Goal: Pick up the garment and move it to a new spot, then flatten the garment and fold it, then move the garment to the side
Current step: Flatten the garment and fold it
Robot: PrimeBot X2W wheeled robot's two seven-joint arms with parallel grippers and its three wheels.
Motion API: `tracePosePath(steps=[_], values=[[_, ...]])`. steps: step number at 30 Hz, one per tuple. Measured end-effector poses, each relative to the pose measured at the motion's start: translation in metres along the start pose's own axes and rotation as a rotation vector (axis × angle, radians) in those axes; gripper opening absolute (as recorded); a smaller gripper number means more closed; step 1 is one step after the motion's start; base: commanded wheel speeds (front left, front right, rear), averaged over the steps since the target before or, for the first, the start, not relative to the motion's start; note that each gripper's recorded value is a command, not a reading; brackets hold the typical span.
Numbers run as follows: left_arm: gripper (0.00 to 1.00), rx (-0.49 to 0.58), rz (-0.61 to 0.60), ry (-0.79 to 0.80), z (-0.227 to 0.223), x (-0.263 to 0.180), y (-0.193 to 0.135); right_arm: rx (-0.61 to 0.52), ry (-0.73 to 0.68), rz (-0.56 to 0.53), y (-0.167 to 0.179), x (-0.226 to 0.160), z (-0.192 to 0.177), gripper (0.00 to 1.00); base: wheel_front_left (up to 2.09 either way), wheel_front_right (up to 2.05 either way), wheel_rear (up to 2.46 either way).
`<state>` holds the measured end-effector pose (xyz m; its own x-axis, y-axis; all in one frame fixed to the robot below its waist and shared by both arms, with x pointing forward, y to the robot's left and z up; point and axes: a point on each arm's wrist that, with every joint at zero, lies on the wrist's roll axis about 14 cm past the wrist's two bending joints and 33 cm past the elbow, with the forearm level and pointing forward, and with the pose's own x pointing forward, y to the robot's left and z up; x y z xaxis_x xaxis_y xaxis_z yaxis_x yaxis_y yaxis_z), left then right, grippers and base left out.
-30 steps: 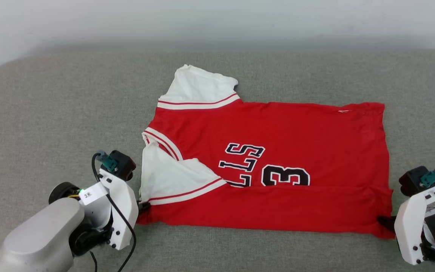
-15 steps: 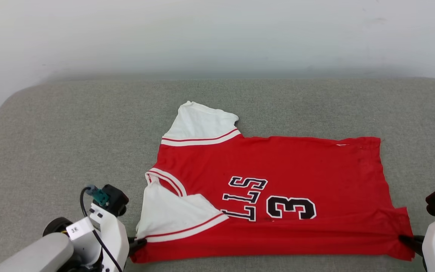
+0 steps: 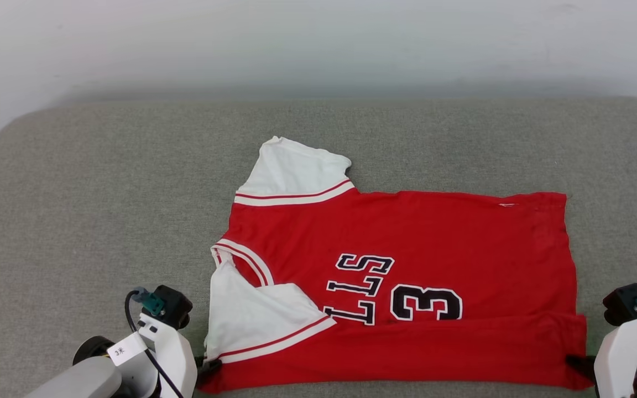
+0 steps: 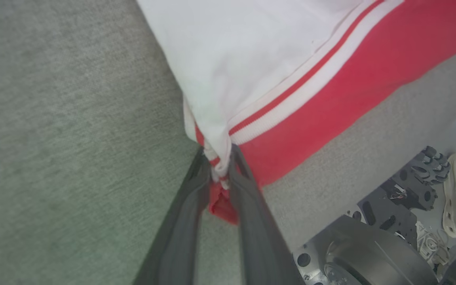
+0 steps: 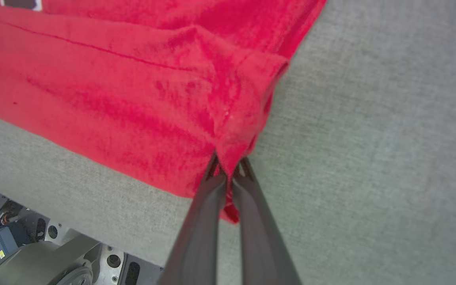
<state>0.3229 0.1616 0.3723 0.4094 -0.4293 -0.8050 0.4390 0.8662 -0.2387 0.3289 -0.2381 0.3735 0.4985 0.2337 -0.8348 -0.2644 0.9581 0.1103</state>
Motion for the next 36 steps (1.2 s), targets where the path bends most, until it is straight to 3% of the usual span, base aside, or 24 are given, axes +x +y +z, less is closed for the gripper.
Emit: tracePosePath(steps=[1, 9, 15, 16, 22, 29, 36], values=[[1.00, -0.003, 0.005, -0.012, 0.001, -0.001, 0.001, 0.009, -0.027, -0.003, -0.001, 0.000, 0.004, 1.00, 0.00, 0.00, 0.00], [1.00, 0.042, 0.097, -0.169, 0.032, -0.034, 0.027, -0.030, -0.373, -0.065, -0.010, -0.030, 0.065, 1.00, 0.00, 0.00, 0.00], [1.00, 0.139, 0.159, -0.420, 0.107, -0.060, 0.037, -0.028, -0.667, -0.133, -0.021, -0.062, 0.115, 1.00, 0.00, 0.00, 0.00], [1.00, 0.161, 0.173, -0.515, 0.136, -0.068, 0.037, -0.034, -0.787, -0.162, -0.024, -0.076, 0.135, 1.00, 0.00, 0.00, 0.00], [1.00, 0.246, 0.194, -0.663, 0.201, -0.071, 0.031, -0.024, -1.028, -0.228, -0.023, -0.101, 0.169, 1.00, 0.00, 0.00, 0.00], [1.00, 0.281, 0.159, -0.705, 0.280, -0.047, 0.029, -0.074, -1.095, -0.265, -0.007, -0.093, 0.184, 1.00, 0.00, 0.00, 0.00], [1.00, 0.255, 0.149, -0.433, 0.304, 0.017, 0.056, -0.090, -1.070, -0.277, -0.006, -0.071, 0.189, 1.00, 0.00, 0.00, 0.00]])
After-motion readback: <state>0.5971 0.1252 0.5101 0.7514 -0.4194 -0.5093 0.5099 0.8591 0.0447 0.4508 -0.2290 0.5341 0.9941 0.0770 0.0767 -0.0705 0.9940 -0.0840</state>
